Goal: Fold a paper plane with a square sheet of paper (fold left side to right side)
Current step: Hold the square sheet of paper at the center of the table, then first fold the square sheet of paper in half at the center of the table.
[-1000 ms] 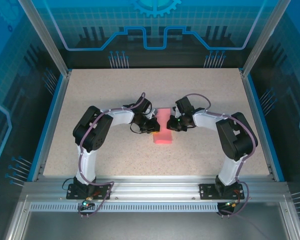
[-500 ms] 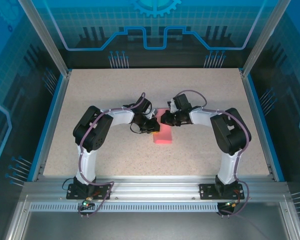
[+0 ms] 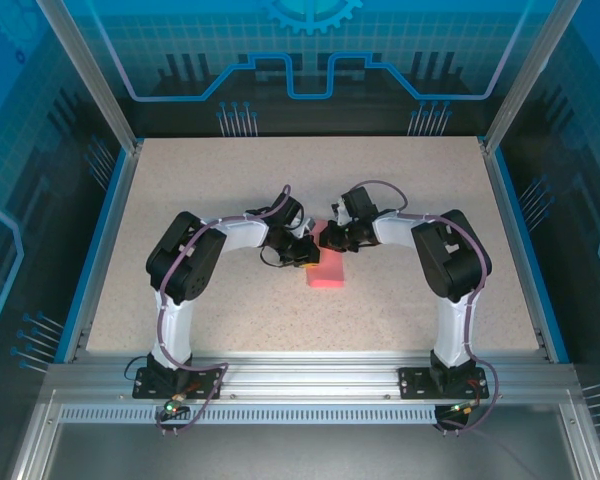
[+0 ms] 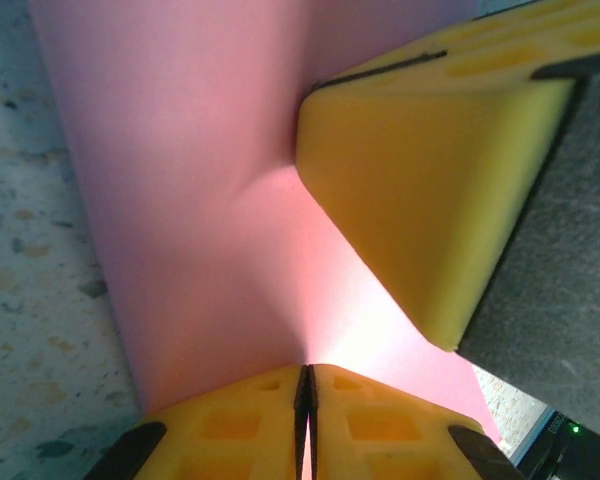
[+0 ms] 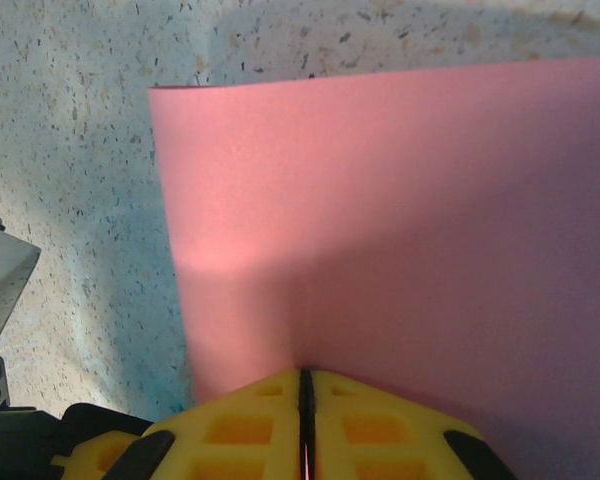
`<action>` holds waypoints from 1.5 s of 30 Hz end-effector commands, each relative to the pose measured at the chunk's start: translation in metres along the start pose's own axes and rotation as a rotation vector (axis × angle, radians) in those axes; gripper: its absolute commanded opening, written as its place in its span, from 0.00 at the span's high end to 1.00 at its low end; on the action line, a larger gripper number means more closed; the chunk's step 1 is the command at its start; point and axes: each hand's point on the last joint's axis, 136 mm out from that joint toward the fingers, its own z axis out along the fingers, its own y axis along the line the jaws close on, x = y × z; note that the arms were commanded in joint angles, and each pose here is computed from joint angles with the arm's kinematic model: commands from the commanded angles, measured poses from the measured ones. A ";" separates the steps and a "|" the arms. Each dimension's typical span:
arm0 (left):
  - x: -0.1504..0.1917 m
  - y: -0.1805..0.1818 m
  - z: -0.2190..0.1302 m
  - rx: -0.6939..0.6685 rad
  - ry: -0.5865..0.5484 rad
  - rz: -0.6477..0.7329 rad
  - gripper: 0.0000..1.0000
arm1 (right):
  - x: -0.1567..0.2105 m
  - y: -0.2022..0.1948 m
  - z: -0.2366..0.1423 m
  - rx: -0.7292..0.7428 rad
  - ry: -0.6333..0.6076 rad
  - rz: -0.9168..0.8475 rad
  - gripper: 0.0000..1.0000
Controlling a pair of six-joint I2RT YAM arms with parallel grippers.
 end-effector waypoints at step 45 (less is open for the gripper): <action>0.108 0.015 -0.025 -0.054 0.202 0.016 0.87 | 0.034 -0.044 0.013 0.175 0.115 0.089 0.90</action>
